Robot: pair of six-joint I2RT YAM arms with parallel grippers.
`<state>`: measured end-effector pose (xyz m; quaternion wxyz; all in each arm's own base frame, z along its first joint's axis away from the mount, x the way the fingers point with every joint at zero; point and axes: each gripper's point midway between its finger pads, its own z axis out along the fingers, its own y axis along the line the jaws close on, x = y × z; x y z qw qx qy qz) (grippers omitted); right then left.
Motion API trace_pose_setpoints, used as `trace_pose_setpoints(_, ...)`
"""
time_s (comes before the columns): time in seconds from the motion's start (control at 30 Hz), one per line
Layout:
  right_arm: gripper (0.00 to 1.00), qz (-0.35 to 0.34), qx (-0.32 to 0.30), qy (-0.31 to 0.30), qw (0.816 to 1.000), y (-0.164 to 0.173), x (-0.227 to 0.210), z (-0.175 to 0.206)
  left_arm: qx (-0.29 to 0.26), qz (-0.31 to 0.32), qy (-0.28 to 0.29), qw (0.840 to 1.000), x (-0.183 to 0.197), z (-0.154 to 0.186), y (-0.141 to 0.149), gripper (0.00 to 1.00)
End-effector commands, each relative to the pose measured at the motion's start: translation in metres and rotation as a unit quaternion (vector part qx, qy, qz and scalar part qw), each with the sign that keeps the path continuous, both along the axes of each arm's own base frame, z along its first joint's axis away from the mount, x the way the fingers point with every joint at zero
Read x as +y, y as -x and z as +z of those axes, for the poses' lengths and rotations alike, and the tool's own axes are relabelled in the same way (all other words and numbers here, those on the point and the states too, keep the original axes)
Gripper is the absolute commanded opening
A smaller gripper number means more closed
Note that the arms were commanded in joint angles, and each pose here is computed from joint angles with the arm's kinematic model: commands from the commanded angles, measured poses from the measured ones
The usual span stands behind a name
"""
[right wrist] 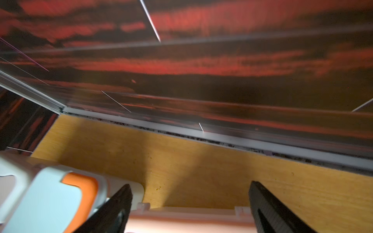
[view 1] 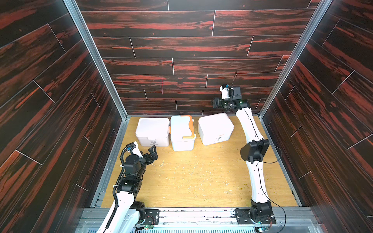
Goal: Open first aid kits and take out gauze
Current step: Move the first aid kit to the center of the board.
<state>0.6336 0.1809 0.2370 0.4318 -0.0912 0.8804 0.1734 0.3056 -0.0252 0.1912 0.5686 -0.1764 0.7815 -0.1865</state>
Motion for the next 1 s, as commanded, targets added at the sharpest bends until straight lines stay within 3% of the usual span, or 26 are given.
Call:
trace_pose_setpoints(0.0,0.93,-0.001,0.049,0.027,0.998,0.005,-0.007,-0.047,-0.016,-0.011,0.005,1.000,-0.004,0.008,0.000,1.00)
trace_pose_setpoints(0.2,0.89,-0.005,0.098,0.071,0.993,0.020,-0.013,-0.068,-0.018,-0.026,0.008,0.999,-0.010,0.009,0.000,1.00)
trace_pose_setpoints(0.47,0.81,-0.011,0.157,0.132,0.979,0.078,-0.019,-0.071,-0.022,-0.038,0.008,0.999,-0.014,0.012,0.000,1.00)
trace_pose_setpoints(0.83,0.82,-0.010,0.185,0.061,0.981,0.192,-0.026,-0.054,-0.028,-0.046,0.013,0.998,-0.016,0.014,0.002,1.00)
trace_pose_setpoints(0.97,0.86,0.001,0.162,0.030,0.986,0.224,-0.027,-0.032,-0.032,-0.048,0.016,0.998,-0.017,0.015,0.003,1.00)
